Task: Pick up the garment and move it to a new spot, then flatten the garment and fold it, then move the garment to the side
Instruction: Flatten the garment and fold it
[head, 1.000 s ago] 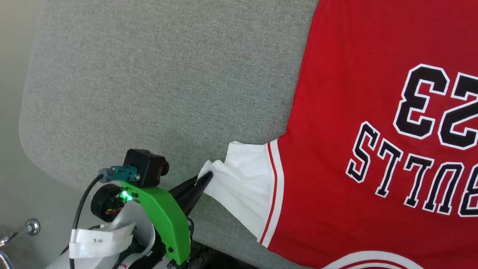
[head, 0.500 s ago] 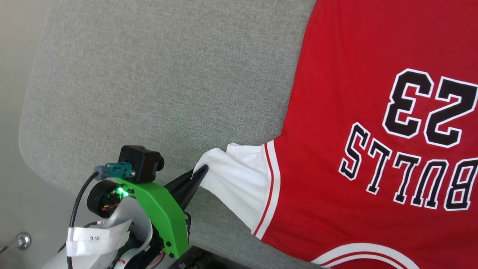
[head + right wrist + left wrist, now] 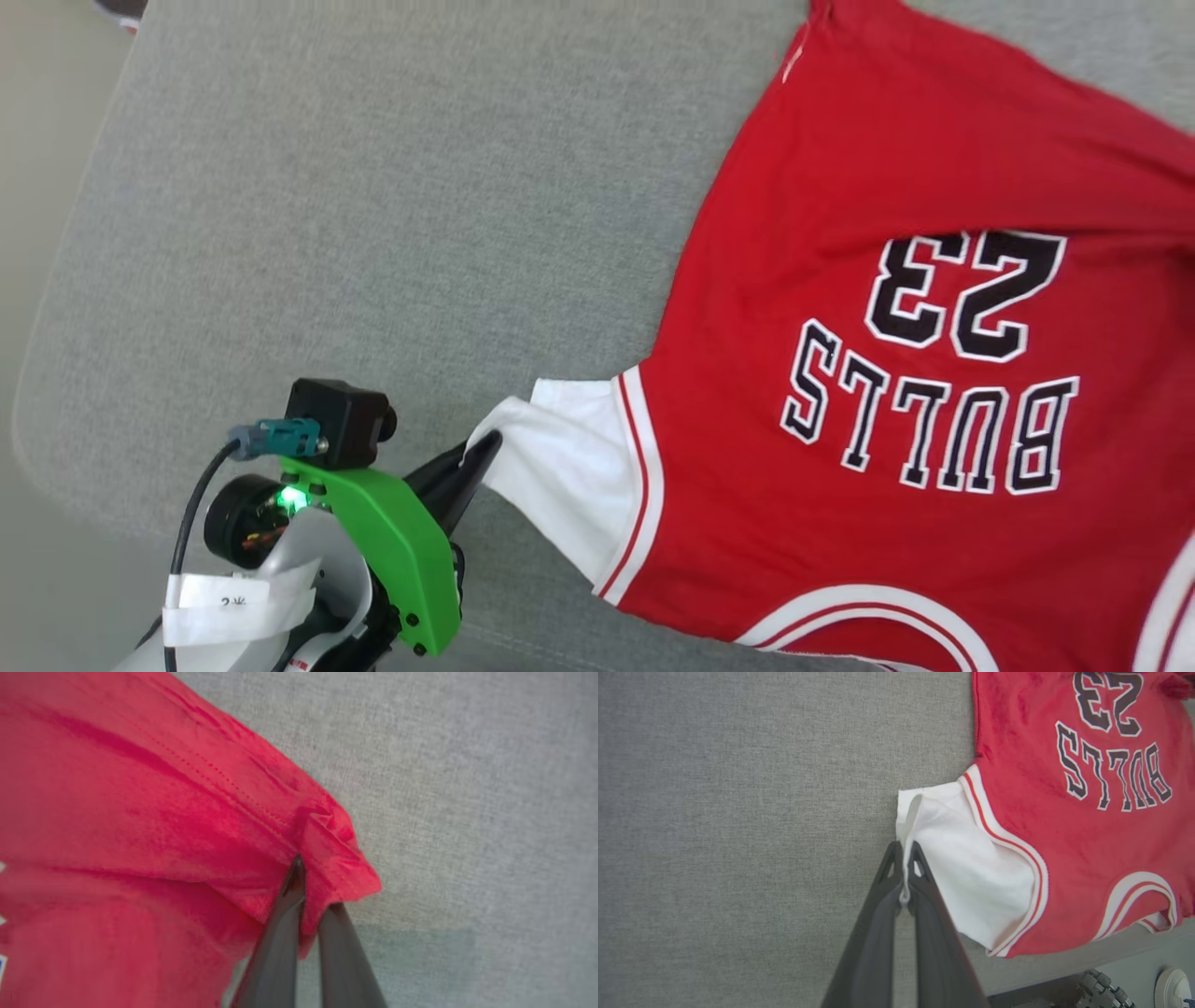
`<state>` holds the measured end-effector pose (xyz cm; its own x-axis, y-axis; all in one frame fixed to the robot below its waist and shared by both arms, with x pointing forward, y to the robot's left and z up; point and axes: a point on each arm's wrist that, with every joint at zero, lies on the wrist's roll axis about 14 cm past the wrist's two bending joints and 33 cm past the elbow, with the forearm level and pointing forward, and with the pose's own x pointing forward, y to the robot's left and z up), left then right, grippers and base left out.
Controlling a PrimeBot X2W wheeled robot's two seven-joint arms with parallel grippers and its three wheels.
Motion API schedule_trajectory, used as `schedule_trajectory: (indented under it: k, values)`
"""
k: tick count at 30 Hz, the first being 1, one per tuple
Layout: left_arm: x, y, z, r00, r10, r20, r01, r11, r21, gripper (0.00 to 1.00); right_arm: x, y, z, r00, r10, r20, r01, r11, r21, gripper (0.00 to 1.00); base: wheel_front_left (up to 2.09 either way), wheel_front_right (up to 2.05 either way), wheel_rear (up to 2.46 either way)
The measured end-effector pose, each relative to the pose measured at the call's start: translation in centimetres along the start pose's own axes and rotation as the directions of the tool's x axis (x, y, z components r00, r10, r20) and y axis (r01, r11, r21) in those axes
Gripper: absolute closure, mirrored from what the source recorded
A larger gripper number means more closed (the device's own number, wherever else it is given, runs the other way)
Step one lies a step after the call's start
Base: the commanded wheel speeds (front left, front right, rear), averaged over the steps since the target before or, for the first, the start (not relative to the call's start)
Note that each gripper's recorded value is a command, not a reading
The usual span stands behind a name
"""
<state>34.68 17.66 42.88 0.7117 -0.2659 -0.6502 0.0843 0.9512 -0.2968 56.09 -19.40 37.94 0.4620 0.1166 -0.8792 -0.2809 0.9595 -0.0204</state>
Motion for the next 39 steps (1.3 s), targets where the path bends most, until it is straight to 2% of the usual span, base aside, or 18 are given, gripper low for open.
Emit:
schedule_trajectory:
  k: [14,25,34,39]
  values:
    - [-2.5,-2.5,-0.5,0.998,-0.052,0.024,0.051,0.998,0.034,1.0,-6.8,-1.5,-9.7,1.0,-0.014,-0.01,0.015,0.99,0.14,1.0,0.0,0.0,0.0]
    - [-3.7,-5.2,-1.4,0.991,-0.13,0.035,0.129,0.992,0.013,1.0,-12.1,-1.5,-15.4,0.996,-0.038,0.078,0.022,0.979,0.205,1.0,0.0,0.0,0.0]
    - [-3.7,-6.3,-1.8,0.988,-0.145,0.059,0.145,0.989,0.001,1.0,-13.2,-0.6,-19.9,0.997,-0.032,0.071,0.01,0.956,0.292,1.0,0.0,0.0,0.0]
    - [-3.4,-6.3,-2.2,0.988,-0.143,0.053,0.144,0.99,-0.009,1.0,-13.0,0.0,-20.6,0.998,-0.019,0.058,0.001,0.954,0.299,1.0,0.0,0.0,0.0]
